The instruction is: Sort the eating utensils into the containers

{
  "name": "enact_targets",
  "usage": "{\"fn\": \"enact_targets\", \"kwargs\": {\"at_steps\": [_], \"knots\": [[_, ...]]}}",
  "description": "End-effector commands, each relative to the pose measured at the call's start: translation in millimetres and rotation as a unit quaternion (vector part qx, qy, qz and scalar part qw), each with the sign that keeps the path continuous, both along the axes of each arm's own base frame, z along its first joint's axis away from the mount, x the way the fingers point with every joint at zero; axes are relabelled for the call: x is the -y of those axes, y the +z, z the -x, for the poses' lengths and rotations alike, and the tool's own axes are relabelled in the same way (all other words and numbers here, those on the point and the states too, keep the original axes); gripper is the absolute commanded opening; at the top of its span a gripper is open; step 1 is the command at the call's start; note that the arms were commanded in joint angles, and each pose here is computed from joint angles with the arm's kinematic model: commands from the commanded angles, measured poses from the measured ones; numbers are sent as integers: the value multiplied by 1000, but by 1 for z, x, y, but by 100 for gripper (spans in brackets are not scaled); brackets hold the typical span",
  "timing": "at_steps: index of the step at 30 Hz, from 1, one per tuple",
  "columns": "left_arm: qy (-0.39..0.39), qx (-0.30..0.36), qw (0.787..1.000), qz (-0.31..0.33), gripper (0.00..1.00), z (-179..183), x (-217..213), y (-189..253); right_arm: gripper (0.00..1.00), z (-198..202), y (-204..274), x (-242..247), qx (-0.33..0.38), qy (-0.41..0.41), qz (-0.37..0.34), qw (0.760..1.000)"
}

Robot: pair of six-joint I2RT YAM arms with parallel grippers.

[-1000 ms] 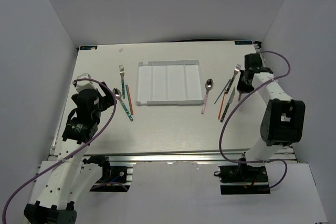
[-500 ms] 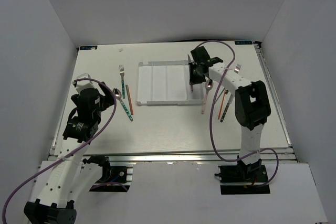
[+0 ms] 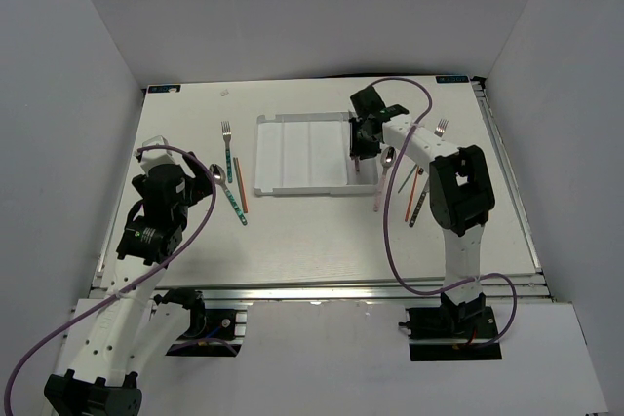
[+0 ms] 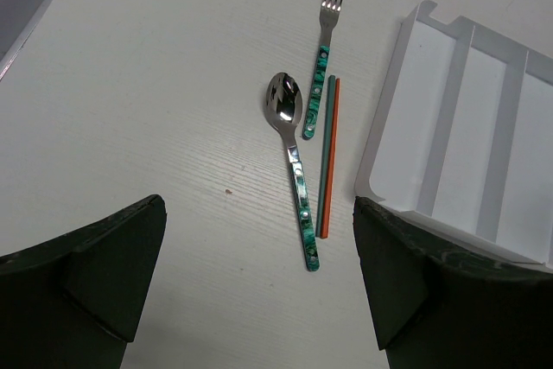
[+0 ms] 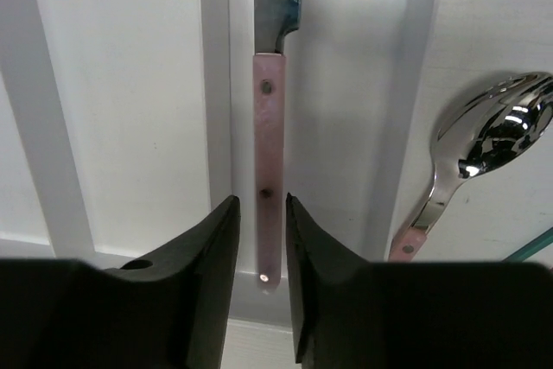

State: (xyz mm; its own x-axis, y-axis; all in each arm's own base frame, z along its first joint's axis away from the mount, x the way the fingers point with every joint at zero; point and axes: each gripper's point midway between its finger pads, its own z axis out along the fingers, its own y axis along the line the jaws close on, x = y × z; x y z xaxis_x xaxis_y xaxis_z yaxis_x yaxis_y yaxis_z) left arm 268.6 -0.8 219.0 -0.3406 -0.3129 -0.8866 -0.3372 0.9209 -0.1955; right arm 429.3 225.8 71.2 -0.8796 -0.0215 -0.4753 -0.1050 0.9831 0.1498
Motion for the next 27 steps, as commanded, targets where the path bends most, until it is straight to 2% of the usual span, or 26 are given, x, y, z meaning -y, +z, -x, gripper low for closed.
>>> {"fn": "enact_targets", "kwargs": {"at_steps": [1, 2, 7, 8, 10, 11, 14, 16, 19, 22, 25, 27], "knots": [[4, -1, 1000, -2, 98, 1, -1, -1, 35, -9, 28, 1, 31, -6, -4, 1000], [4, -1, 1000, -1, 98, 1, -1, -1, 46, -9, 32, 3, 34, -6, -3, 999], [5, -1, 1000, -1, 98, 1, -1, 0, 52, -8, 71, 26, 75, -33, -1, 997], [4, -1, 1000, -1, 98, 1, -1, 0, 60, -1, 65, 34, 69, -41, 3, 997], [3, 0, 1000, -1, 98, 1, -1, 0, 65, -1, 82, 52, 93, -75, -14, 993], [4, -1, 1000, -2, 98, 1, -1, -1, 66, 9, 70, 63, 83, -90, -3, 993], [5, -2, 1000, -1, 98, 1, -1, -1, 73, 16, 75, 99, 104, -149, 13, 983], [4, -2, 1000, -1, 98, 1, -1, -1, 73, 25, 65, 121, 95, -173, 18, 980], [4, -1, 1000, -1, 98, 1, -1, -1, 68, 37, 49, 143, 76, -193, 33, 978], [4, -2, 1000, -1, 98, 1, -1, -1, 59, 49, 30, 162, 59, -208, 50, 975], [1, -5, 1000, 0, 98, 0, 1, -3, 45, 61, 13, 178, 45, -228, 67, 970], [0, -6, 1000, -1, 98, -1, 1, -3, 43, 64, 9, 182, 45, -240, 69, 967]]}}
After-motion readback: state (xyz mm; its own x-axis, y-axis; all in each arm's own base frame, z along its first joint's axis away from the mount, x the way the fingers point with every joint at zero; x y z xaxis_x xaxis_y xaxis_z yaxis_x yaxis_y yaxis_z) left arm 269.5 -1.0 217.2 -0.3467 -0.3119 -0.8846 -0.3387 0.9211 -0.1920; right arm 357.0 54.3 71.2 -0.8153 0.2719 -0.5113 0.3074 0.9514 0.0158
